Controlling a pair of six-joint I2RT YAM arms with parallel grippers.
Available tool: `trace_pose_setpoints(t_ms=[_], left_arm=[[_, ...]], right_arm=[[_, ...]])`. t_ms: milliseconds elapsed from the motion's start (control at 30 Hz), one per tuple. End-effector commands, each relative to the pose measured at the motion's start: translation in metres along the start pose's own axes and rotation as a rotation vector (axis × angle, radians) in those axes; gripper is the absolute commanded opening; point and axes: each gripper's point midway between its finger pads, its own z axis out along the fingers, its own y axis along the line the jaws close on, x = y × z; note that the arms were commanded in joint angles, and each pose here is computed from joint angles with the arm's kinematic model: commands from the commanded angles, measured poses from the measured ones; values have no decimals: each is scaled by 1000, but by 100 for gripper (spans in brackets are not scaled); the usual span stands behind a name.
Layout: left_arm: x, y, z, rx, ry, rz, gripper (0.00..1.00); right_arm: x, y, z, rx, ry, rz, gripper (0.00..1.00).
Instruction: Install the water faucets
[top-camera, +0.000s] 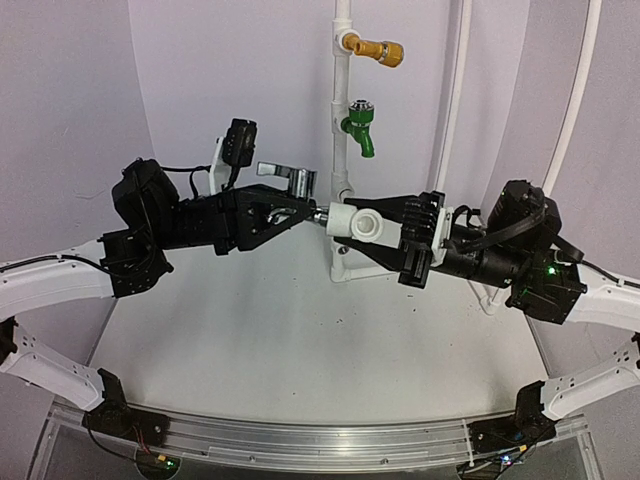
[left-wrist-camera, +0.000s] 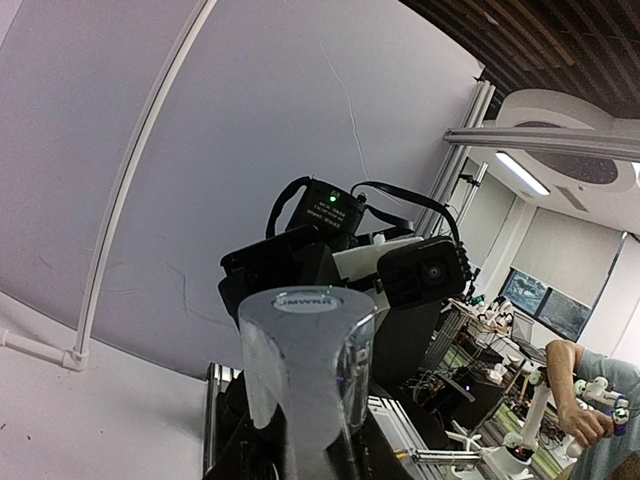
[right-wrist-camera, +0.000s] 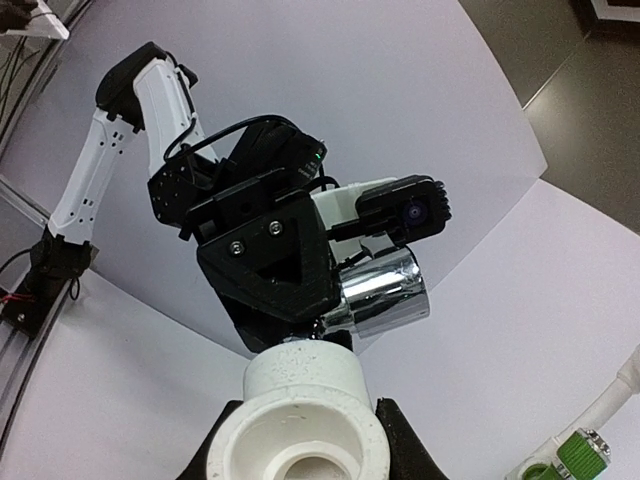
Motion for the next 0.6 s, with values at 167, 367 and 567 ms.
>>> trace_pose_setpoints(t_ms=[167, 367, 567], left_arm=[[29, -10, 2, 50, 90, 45, 0], [40, -1, 0, -18, 180, 119, 0], [44, 2, -3, -58, 232, 176, 0]], right_arm=[[-46, -42, 10, 68, -143, 347, 0], [-43, -18, 11, -65, -117, 491, 0], [-38, -25, 12, -33, -74, 543, 0]])
